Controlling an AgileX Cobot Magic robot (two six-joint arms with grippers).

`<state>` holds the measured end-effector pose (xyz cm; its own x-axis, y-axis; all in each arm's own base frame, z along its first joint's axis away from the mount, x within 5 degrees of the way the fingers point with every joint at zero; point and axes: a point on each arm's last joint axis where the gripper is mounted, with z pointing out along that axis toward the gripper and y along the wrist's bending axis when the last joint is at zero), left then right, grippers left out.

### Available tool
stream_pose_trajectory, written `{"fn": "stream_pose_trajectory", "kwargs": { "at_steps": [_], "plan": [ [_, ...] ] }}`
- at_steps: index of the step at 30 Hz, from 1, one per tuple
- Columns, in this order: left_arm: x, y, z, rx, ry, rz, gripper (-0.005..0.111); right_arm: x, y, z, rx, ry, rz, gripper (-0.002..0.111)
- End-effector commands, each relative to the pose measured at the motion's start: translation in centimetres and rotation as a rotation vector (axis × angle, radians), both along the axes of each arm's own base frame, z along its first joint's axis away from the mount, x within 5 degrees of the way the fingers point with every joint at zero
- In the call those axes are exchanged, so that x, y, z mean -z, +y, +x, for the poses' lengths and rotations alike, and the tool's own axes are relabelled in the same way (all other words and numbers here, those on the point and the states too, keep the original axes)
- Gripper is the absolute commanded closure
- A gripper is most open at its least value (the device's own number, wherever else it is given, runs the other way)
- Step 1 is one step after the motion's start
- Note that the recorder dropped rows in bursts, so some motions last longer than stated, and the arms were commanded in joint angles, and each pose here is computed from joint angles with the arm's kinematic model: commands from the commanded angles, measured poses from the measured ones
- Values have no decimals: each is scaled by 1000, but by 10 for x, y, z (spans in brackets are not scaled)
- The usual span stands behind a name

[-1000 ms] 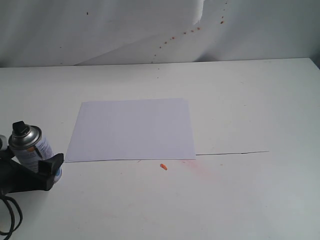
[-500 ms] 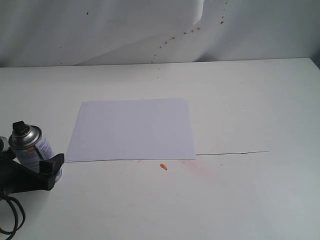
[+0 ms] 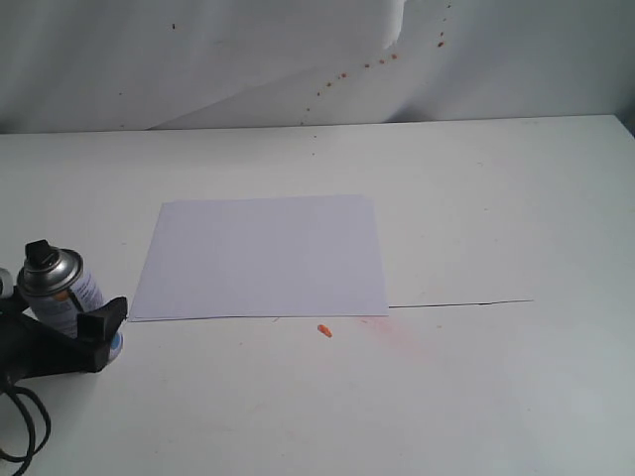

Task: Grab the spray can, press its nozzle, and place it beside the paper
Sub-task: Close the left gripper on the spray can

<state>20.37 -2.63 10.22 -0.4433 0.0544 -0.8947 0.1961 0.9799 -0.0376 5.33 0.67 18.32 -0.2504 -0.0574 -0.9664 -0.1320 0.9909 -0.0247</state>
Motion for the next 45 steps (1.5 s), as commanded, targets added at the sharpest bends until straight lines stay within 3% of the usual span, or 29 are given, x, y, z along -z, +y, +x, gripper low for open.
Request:
{"fn": "stream_pose_trajectory", "kwargs": {
  "at_steps": [1, 15, 45],
  "plan": [
    [0, 1, -2, -15, -7, -6, 2, 1, -1, 0, 7, -6, -7, 108],
    [13, 2, -5, -16, 51, -5, 2, 1, -1, 0, 7, -6, -7, 108],
    [14, 5, 0, -60, -15, -16, 2, 1, -1, 0, 7, -6, -7, 108]
  ]
}}
